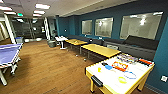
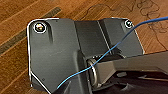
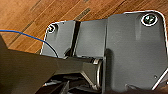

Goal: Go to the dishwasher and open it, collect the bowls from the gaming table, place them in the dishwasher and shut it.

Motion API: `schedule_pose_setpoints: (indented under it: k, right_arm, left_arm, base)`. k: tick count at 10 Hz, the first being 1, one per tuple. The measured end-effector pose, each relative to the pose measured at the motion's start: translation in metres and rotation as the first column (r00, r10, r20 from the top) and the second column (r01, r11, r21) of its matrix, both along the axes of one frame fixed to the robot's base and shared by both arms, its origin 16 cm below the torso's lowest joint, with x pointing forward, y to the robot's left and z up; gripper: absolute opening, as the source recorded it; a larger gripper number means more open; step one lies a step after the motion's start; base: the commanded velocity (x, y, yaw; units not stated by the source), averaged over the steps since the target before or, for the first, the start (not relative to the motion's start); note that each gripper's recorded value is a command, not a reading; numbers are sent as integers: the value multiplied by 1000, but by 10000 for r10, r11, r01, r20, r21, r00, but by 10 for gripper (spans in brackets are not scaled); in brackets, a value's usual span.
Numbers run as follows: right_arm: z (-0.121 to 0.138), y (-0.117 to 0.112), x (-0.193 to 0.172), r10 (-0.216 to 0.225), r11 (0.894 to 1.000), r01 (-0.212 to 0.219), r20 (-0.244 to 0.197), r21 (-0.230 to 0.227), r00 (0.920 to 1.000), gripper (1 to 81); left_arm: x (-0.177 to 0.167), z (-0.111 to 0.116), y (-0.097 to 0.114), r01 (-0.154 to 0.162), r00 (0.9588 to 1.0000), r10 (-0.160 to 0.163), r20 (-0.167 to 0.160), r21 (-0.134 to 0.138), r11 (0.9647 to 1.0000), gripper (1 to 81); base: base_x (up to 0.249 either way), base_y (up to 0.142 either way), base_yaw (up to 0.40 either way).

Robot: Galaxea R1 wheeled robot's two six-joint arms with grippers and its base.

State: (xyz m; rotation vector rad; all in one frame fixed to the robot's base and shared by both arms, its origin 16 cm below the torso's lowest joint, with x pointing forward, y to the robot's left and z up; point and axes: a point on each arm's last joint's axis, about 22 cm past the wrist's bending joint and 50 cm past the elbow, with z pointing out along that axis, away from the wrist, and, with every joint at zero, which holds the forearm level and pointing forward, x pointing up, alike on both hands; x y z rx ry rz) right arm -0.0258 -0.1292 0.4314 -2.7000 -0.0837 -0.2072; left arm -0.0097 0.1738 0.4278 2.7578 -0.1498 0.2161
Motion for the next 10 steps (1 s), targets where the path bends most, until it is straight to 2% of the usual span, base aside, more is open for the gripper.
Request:
schedule_pose_setpoints:
  k: [10]
  right_arm:
    - [0, 0, 7, -5, 10000, 5, 85, 3, 10000, 811]
  left_arm:
    - [5, 0, -3, -3, 10000, 3, 59, -31, 10000, 811]
  base:
    - [123, 62, 0]
